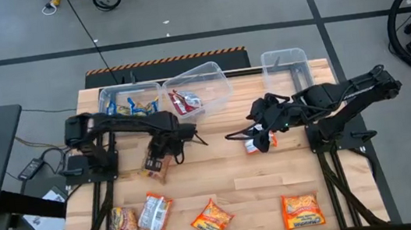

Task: Sort Maruchan noodles
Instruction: Put the top red noodle pack into the center transparent bin

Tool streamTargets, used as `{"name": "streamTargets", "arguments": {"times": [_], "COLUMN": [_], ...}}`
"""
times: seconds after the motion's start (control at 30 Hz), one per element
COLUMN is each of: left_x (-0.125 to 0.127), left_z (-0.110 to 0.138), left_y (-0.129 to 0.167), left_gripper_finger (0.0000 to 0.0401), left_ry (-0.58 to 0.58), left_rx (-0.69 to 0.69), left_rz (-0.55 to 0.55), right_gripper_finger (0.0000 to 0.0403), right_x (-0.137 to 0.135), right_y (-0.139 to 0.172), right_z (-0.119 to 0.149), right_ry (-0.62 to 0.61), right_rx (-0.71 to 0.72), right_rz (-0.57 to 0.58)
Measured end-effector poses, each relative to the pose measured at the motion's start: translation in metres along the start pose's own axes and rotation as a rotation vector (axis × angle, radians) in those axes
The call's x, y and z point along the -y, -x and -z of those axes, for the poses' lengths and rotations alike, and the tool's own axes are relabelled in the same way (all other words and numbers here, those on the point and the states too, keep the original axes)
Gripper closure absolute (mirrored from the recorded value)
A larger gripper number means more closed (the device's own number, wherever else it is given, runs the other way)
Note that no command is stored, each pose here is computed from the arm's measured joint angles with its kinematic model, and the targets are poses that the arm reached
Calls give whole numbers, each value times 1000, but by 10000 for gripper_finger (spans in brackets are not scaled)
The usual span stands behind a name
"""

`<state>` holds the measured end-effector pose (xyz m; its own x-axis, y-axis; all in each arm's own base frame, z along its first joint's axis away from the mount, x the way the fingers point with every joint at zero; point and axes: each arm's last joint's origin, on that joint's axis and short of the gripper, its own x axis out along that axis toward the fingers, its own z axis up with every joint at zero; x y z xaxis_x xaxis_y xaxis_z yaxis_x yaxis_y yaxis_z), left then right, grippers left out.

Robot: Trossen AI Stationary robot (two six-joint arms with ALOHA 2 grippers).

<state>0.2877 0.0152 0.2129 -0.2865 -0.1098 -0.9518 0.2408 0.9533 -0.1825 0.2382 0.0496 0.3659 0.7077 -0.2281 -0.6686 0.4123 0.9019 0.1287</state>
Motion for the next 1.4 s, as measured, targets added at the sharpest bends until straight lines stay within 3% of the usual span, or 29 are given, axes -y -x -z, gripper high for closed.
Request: {"name": "streamTargets", "arguments": {"times": [0.17, 0.37, 0.5, 0.6, 0.73, 0.87, 0.97, 1.1, 1.27, 1.4], "left_x": [26, 66, 90, 99, 101, 99, 97, 97, 96, 97], "left_z": [17, 34, 28, 17, -3, -25, -39, -49, -50, -51], "left_y": [52, 91, 106, 112, 116, 113, 110, 108, 110, 111], "left_gripper_finger": [397, 397, 397, 397, 398, 398, 398, 398, 398, 398], "left_ry": [127, 207, 206, 221, 252, 246, 227, 204, 173, -6], "left_rx": [195, 555, 767, 892, 1003, 1036, 1042, 1051, 1038, 951], "left_rz": [-209, -487, -672, -715, -771, -851, -898, -935, -973, -1075], "right_gripper_finger": [131, 130, 120, 103, 75, 57, 57, 66, 80, 90], "right_x": [-8, -45, -73, -86, -87, -77, -68, -60, -58, -48], "right_y": [-6, -29, -51, -63, -69, -72, -73, -76, -66, -59], "right_z": [2, -1, -6, -7, -10, -10, -7, -3, -4, -12], "right_ry": [21, 128, 240, 318, 304, 272, 202, 119, 86, -89], "right_rx": [32, 151, 269, 328, 355, 329, 306, 262, 262, 207], "right_rz": [52, -3, -64, -78, -61, 44, 144, 197, 155, 2]}}
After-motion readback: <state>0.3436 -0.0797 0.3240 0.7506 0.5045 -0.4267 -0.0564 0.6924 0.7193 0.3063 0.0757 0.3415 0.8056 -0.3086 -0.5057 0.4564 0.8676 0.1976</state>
